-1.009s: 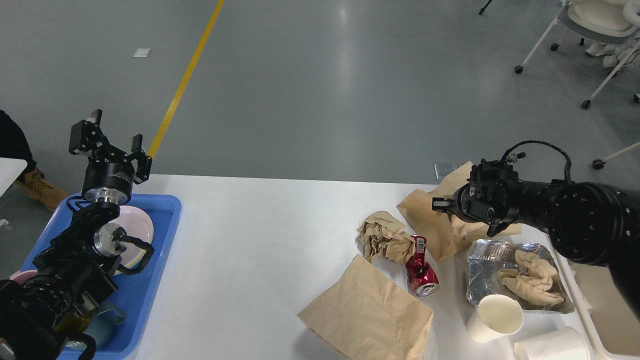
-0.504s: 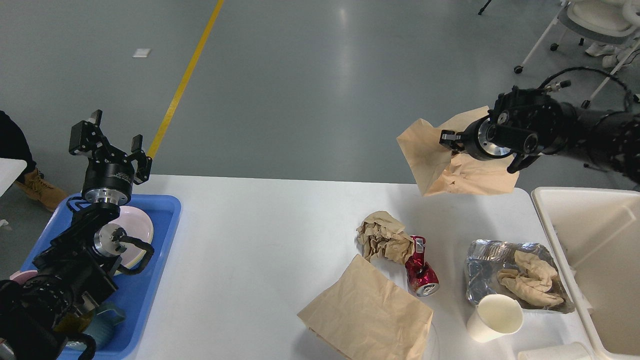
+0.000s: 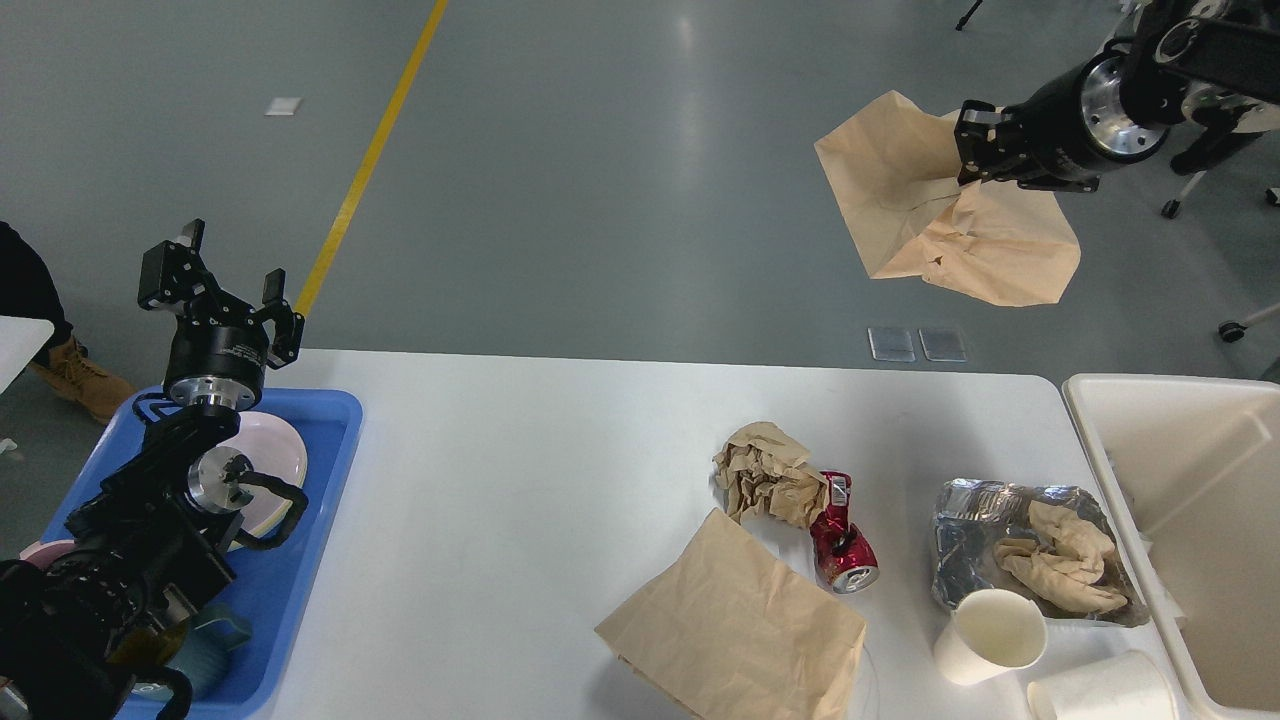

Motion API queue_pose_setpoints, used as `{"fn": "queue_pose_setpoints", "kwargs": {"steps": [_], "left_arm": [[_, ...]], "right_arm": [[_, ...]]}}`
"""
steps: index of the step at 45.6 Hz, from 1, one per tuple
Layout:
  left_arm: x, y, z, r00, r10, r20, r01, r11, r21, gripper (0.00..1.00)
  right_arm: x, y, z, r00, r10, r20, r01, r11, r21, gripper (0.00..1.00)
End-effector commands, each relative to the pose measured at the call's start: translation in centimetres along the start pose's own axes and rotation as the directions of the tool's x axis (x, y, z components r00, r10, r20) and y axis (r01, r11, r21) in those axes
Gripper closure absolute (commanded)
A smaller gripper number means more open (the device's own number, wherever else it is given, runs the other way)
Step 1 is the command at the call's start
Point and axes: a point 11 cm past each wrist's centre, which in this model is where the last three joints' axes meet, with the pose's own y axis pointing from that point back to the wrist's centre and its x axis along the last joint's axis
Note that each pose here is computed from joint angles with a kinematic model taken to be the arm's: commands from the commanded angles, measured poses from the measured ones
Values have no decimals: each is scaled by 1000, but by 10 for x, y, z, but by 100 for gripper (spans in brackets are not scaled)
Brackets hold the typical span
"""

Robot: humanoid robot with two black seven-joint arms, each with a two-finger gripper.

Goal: Tidy desktop
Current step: 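Lift the brown paper bag and drop it into the white bin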

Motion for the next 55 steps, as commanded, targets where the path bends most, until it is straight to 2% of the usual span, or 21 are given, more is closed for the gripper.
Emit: {"fn": "queue_pose_setpoints", "kwargs": {"steps": [1, 14, 28, 29, 33, 35, 36, 43, 55], "left_arm": [[0, 0, 0, 1000, 0, -1, 0, 1000, -1, 4], [0, 0, 0, 1000, 0, 0, 0, 1000, 0, 4], [0, 0, 0, 1000, 1, -1, -1, 1000, 0, 4], [0, 0, 0, 1000, 1, -1, -1, 1000, 0, 4], [0, 0, 0, 1000, 1, -1, -1, 1000, 0, 4], [0, 0, 0, 1000, 1, -1, -1, 1000, 0, 4], [0, 0, 0, 1000, 1, -1, -1, 1000, 0, 4], [0, 0, 0, 1000, 0, -1, 0, 1000, -1, 4], [0, 0, 0, 1000, 1, -1, -1, 1000, 0, 4]], "right_arm": [[4, -6, 43, 996, 58, 61, -53, 996, -70, 100], [-37, -23, 208, 955, 185, 231, -102, 939, -328, 100], [-99, -40, 322, 938, 272, 216, -112, 826, -552, 99], [-103, -40, 327, 936, 280, 215, -116, 819, -561, 87], [-109, -41, 341, 922, 327, 208, -150, 796, -587, 25], [-109, -42, 343, 913, 351, 209, -169, 790, -589, 3], [-110, -43, 343, 910, 356, 214, -172, 790, -588, 0], [-128, -50, 347, 917, 329, 227, -138, 793, -593, 0], [-129, -62, 331, 924, 308, 225, -133, 813, -566, 0]]}}
